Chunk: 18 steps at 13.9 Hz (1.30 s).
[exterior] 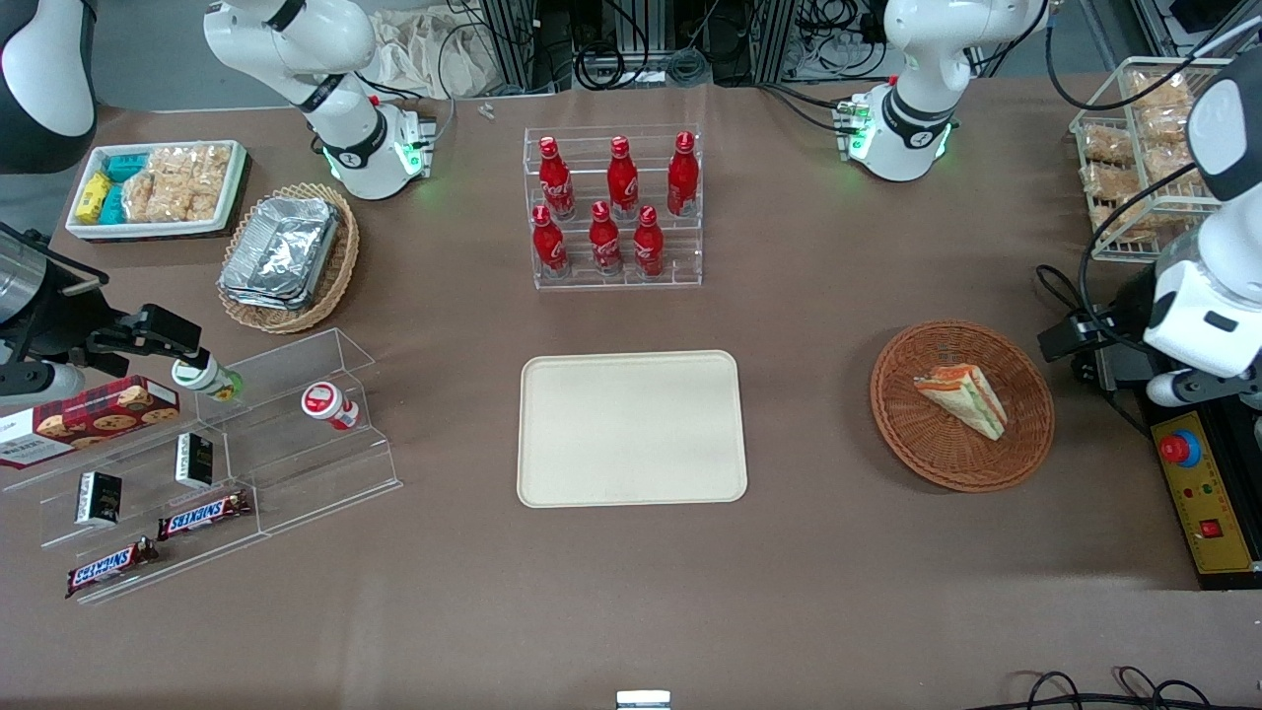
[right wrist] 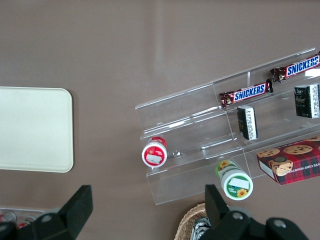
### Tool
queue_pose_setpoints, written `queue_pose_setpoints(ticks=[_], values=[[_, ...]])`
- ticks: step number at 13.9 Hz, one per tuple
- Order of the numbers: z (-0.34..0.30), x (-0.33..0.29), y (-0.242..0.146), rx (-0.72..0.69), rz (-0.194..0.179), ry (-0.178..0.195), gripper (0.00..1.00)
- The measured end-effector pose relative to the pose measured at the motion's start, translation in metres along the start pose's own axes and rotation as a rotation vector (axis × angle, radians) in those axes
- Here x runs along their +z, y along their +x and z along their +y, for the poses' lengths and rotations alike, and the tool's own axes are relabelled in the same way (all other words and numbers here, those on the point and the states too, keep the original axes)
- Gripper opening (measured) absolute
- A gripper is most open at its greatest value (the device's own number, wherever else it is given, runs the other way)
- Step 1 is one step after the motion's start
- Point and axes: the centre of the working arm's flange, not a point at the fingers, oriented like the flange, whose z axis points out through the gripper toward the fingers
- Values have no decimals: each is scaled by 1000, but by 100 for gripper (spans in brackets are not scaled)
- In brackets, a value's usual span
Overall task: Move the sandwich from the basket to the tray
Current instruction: 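Move the left gripper down over the wrapped sandwich in the wicker basket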
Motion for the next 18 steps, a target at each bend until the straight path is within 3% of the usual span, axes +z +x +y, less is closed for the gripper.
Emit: queue_pose_setpoints(ticks=[4,8,13,18], values=[[-3,1,1,-4,-3,1,100],[0,43,7,-58,-37,5,99],[4,155,-6,-374,-7,-10,97],[-17,206,-15,-540,-40,0,95]])
